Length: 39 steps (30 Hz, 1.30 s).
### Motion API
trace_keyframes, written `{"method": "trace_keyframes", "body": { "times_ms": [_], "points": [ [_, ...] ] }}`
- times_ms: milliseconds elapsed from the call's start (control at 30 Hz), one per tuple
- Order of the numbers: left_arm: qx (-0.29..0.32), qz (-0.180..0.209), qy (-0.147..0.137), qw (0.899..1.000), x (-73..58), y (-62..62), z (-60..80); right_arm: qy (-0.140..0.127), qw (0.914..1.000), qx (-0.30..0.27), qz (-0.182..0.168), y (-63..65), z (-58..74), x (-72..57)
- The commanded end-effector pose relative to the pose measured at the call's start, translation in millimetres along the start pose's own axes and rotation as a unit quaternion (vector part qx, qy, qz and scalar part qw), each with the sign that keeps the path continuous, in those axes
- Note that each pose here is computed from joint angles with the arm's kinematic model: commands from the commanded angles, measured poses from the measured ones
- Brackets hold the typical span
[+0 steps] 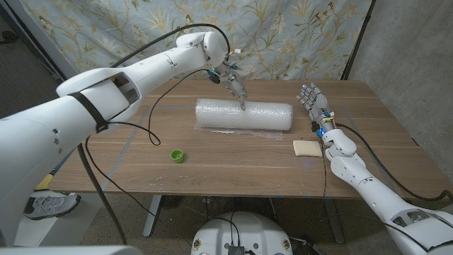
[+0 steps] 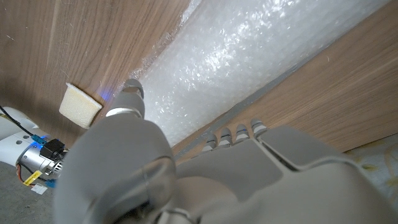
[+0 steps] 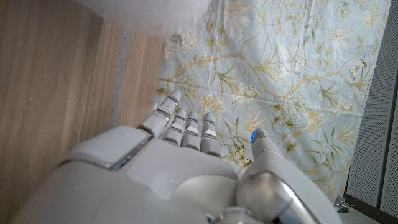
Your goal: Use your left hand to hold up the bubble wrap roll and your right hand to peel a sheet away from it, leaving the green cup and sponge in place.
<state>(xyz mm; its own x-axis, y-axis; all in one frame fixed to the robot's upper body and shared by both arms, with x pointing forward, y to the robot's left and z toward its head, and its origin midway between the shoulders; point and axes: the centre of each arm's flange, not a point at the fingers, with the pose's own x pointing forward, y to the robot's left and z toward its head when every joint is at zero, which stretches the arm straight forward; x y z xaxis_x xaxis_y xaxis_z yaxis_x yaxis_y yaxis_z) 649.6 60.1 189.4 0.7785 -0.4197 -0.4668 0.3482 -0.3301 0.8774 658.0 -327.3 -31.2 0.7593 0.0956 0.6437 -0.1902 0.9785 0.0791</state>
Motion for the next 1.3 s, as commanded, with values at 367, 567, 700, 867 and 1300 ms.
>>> {"method": "trace_keyframes", "body": {
  "times_ms": [367,567,700,867,1300],
  "points": [
    [0.01,0.0,-0.011,1.0,14.8,6.3,11.8,0.003,0.9999,-0.003,-0.009,-8.4,-0.3,-2.5],
    [0.009,-0.007,-0.017,1.0,15.5,3.7,16.5,0.002,0.9999,-0.006,-0.01,-9.2,2.0,-3.3],
    [0.007,-0.011,-0.018,1.0,14.5,0.5,17.7,0.001,0.9999,-0.007,-0.009,-8.9,3.0,-3.3],
    [0.002,-0.014,-0.016,1.0,13.0,-3.4,16.5,0.004,0.9999,-0.009,-0.007,-7.7,2.5,-3.8],
    [-0.009,-0.019,-0.007,1.0,17.6,-13.6,12.7,0.011,0.9999,-0.007,-0.005,-8.9,-1.9,-7.1]
  ]
}}
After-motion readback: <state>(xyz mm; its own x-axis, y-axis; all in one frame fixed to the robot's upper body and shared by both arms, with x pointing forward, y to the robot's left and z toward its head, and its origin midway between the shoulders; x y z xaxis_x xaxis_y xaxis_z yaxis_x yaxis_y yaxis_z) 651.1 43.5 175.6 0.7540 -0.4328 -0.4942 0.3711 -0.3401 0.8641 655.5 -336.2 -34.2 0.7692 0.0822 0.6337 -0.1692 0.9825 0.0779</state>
